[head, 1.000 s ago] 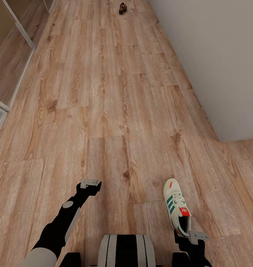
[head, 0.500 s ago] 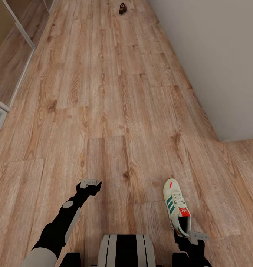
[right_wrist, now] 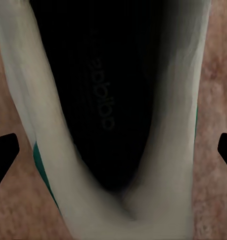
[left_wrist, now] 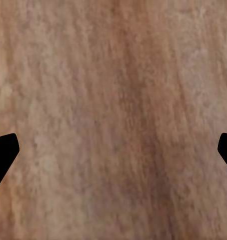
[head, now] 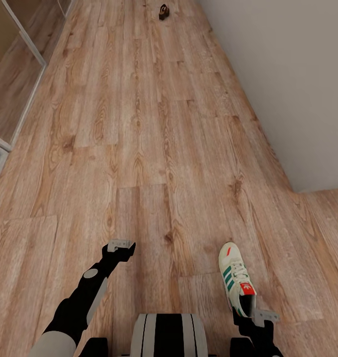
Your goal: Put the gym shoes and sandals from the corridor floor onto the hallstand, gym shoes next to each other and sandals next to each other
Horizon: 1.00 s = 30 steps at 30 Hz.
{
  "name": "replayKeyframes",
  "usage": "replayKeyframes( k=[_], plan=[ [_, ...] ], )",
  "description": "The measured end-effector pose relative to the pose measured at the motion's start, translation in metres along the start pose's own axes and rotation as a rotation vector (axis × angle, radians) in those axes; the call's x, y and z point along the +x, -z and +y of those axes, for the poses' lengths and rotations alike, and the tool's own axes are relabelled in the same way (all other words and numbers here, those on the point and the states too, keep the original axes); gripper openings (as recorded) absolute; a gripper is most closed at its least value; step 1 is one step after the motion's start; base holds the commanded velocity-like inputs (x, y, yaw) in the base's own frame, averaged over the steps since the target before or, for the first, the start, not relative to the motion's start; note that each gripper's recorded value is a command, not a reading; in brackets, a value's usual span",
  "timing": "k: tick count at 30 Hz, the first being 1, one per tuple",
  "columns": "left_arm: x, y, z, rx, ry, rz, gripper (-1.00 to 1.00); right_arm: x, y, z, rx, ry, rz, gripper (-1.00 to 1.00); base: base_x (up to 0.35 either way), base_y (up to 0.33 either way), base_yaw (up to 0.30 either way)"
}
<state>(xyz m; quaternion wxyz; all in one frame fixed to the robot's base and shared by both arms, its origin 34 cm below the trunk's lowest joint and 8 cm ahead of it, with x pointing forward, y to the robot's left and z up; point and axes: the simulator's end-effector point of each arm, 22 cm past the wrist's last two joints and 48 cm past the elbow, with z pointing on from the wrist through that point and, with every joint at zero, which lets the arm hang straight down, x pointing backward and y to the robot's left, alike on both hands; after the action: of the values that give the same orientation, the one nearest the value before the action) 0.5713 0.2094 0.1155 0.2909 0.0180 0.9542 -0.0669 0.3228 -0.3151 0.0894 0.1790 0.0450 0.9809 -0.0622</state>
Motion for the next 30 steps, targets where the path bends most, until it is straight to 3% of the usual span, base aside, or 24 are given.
replayKeyframes(
  k=[10,11,30],
  plan=[
    [0.0000,0.0000,0.0000,0.000,0.000,0.000,1.00,0.0010,0.0000,0.0002,-0.001,0.000,0.002,1.00,0.007,0.000,0.000],
    [0.0001,0.0000,0.0000,0.000,0.000,0.000,1.00,0.0011,0.0000,0.0002,-0.001,0.001,0.002,-1.00,0.001,0.000,0.000],
    [-0.0001,0.0000,0.0000,0.000,0.000,0.000,1.00,0.0006,0.0000,-0.0008,0.002,0.000,0.001,-1.00,0.000,0.000,0.000]
  ],
)
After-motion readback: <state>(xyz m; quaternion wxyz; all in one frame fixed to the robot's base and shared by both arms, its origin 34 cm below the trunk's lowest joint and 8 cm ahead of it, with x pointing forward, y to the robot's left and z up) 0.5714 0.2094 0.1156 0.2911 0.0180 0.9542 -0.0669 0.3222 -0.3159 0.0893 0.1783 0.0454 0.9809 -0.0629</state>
